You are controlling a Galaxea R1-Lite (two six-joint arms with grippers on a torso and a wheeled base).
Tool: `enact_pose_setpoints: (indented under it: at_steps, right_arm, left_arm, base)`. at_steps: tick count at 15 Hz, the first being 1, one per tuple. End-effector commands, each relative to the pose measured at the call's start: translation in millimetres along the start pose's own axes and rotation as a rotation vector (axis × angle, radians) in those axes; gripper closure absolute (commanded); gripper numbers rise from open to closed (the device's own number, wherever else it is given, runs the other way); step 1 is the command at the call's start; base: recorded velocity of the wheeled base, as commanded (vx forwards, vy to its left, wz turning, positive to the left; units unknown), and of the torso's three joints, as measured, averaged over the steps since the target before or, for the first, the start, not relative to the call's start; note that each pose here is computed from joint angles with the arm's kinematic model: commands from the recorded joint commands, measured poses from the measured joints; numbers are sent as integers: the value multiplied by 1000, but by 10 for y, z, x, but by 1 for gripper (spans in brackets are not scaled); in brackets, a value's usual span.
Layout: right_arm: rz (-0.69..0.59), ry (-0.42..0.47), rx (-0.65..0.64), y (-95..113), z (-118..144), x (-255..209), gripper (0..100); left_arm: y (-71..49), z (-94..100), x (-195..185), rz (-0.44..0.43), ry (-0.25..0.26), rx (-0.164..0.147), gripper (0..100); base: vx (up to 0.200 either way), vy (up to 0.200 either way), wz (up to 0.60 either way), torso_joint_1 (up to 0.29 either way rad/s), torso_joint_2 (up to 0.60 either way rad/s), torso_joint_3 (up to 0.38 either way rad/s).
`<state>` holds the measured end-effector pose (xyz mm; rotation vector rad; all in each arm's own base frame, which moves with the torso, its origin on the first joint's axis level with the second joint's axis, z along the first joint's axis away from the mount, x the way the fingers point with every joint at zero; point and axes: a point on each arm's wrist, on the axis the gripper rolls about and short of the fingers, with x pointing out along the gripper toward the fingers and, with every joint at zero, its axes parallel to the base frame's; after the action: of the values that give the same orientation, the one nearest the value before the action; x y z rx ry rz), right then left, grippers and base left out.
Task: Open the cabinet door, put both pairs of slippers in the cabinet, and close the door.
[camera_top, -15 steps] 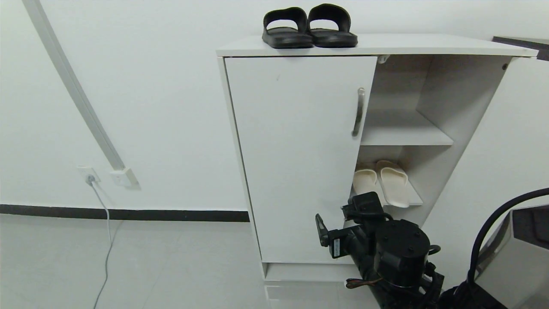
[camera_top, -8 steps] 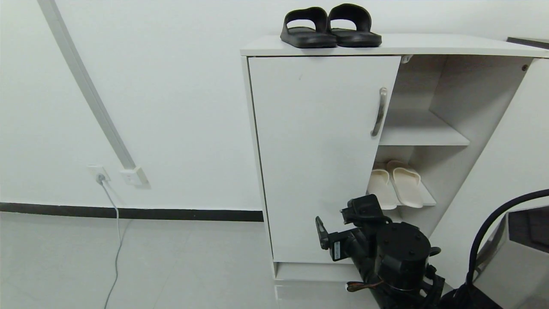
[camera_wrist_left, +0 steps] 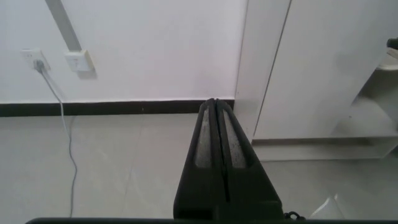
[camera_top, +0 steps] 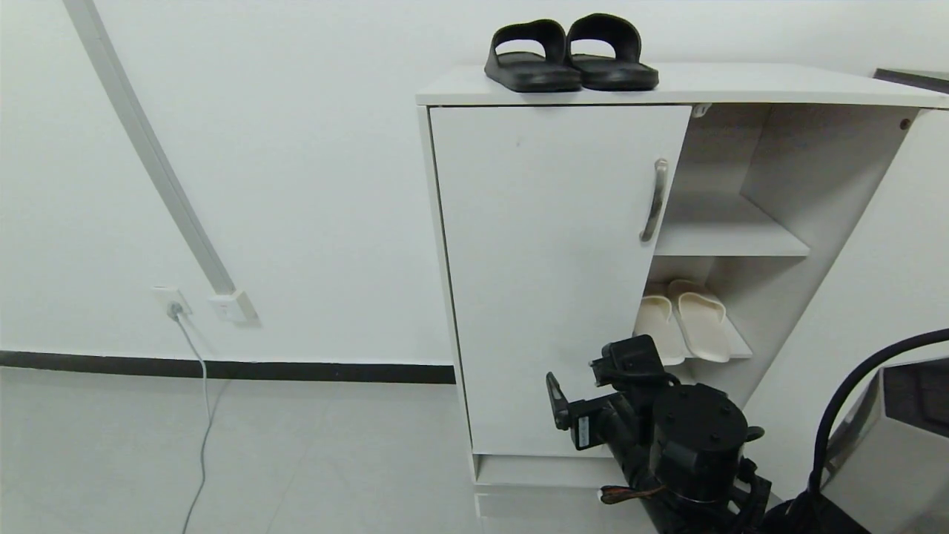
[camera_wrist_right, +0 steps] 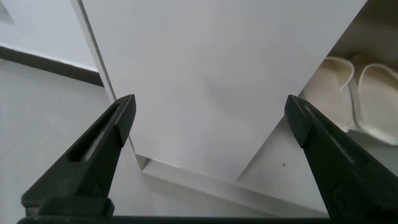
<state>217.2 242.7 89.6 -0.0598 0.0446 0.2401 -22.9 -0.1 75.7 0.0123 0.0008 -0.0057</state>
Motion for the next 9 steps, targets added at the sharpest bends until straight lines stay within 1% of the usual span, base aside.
enact_pose_setpoints:
  at_steps: [1, 2, 5, 9]
  right_arm:
    - [0, 5, -4, 1, -16, 2, 0]
    - [0, 6, -5, 1, -17, 2, 0]
    - [-5, -3, 3, -17, -7, 11, 0]
    - [-11, 2, 0, -37, -26, 16, 0]
  left_arm:
    - [0, -3, 0, 0, 2, 0, 100]
    - [0, -3, 1, 0, 4, 0, 100]
    - [0, -3, 1, 0, 4, 1, 100]
    - [0, -3, 0, 0, 2, 0, 100]
  base:
    - [0, 0, 0, -2, -100, -344]
    - [0, 0, 0, 36, -349, -378]
    - [0, 0, 0, 32, -527, -377]
    - [0, 0, 0, 115, -463, -355]
